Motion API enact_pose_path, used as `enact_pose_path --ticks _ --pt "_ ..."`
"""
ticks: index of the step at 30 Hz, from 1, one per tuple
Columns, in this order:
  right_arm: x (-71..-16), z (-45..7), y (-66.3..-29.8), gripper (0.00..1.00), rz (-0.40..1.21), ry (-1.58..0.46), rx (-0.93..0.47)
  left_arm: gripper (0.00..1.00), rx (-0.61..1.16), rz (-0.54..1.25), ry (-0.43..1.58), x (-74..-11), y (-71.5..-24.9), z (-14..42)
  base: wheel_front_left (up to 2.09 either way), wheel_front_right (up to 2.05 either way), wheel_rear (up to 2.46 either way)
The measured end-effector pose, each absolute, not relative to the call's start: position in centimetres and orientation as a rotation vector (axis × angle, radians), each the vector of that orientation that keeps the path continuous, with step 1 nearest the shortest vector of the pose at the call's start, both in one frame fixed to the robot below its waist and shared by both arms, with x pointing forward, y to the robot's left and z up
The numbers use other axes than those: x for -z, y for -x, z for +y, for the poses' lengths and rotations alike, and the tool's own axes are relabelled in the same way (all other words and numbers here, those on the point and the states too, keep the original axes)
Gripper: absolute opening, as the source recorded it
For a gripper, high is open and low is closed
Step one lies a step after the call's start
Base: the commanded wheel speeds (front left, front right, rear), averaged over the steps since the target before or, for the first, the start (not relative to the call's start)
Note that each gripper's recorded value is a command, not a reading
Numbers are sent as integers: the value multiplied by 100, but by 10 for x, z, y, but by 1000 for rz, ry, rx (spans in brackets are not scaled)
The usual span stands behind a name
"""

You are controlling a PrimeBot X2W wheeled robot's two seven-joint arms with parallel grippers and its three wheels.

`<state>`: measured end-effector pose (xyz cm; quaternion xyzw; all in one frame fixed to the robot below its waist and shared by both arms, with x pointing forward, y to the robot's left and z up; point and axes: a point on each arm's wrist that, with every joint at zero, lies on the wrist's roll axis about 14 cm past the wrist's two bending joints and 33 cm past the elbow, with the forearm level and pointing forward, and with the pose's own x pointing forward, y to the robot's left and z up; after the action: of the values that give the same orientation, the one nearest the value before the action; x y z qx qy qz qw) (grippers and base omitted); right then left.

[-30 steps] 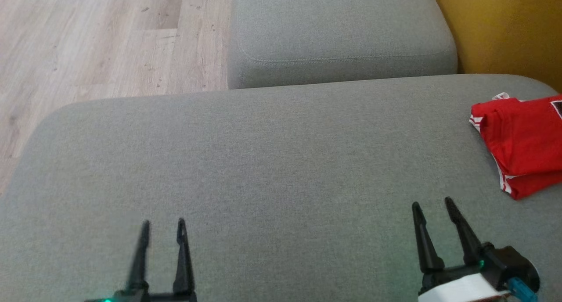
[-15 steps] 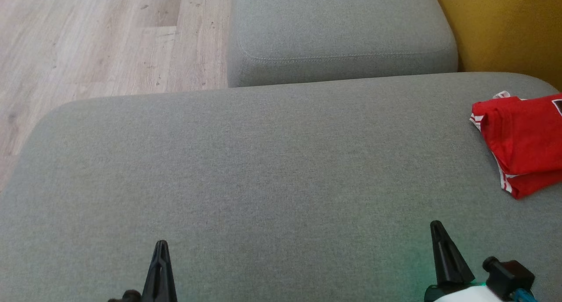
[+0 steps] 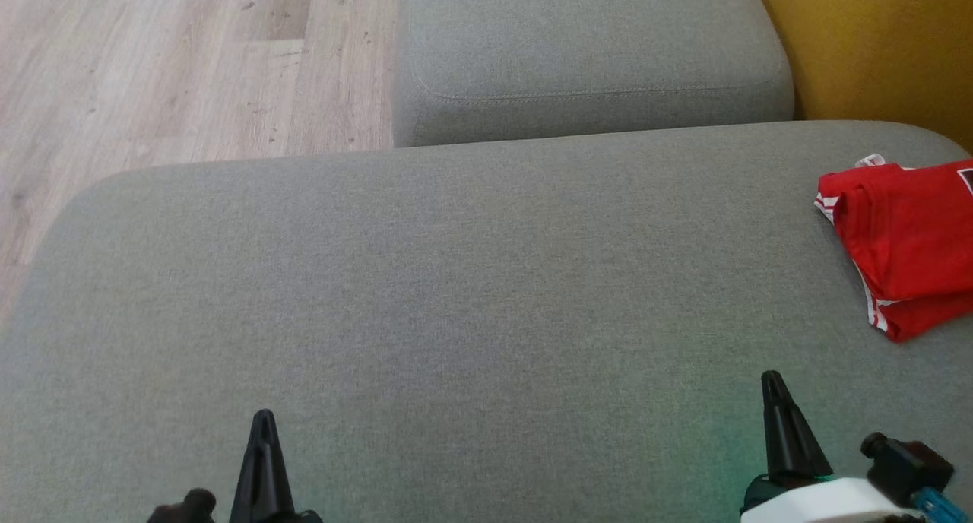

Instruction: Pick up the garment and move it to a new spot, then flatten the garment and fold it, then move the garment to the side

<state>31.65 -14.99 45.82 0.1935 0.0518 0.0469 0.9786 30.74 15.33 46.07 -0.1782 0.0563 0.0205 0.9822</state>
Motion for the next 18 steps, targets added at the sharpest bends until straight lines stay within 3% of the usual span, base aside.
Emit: enact_pose_path --ticks 18 --pt "-460 -163 -328 0 114 -606 -30 0 -65 155 584 -455 -318 160 0 0 0"
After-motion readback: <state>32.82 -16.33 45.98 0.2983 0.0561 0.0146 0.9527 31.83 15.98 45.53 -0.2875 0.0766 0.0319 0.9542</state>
